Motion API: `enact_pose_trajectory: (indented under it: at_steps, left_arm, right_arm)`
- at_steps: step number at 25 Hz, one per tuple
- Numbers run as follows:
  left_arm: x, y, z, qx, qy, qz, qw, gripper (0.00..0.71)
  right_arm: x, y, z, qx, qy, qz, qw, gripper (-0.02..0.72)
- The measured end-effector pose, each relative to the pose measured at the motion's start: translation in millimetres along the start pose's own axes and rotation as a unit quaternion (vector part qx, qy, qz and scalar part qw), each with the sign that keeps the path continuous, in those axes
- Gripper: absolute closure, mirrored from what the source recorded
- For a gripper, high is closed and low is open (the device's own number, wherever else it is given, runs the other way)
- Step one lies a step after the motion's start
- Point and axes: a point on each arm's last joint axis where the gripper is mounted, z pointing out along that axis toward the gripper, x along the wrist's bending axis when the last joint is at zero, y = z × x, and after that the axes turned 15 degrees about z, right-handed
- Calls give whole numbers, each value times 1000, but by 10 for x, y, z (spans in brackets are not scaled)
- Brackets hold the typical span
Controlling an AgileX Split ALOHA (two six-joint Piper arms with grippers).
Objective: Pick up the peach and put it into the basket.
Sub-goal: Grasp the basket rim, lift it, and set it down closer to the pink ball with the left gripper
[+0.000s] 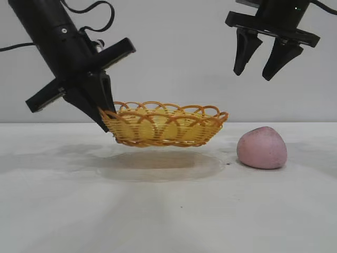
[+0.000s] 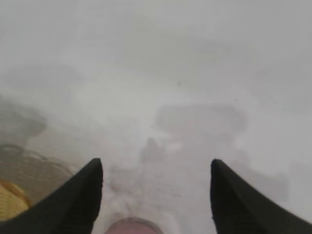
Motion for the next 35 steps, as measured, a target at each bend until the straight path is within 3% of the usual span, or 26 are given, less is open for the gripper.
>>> enact_pose_trajectory:
  at_steps: [12, 13, 15, 18, 22, 28, 35]
  left_arm:
    - [117, -19, 184, 11, 6, -14, 1000, 710]
    - [117, -19, 184, 11, 6, -14, 1000, 638]
    - [115, -18, 185, 11, 6, -15, 1000, 638]
    - [115, -18, 185, 11, 6, -18, 1000, 434]
    - [112, -22, 184, 13, 4, -19, 1000, 225]
    - [99, -97, 146, 55, 6, 1, 998, 189]
    - [44, 29, -332, 103, 110, 100, 983, 189]
  right_arm:
    - [0, -4, 0, 2, 0, 0, 1000, 301]
    - [0, -4, 0, 2, 0, 0, 1000, 301]
    - [0, -4, 0, 2, 0, 0, 1000, 301]
    - [0, -4, 0, 2, 0, 0, 1000, 301]
    - [0, -4, 0, 2, 0, 0, 1000, 301]
    - [0, -9, 0, 5, 0, 0, 1000, 301]
    - [0, -13, 0, 7, 0, 0, 1000, 301]
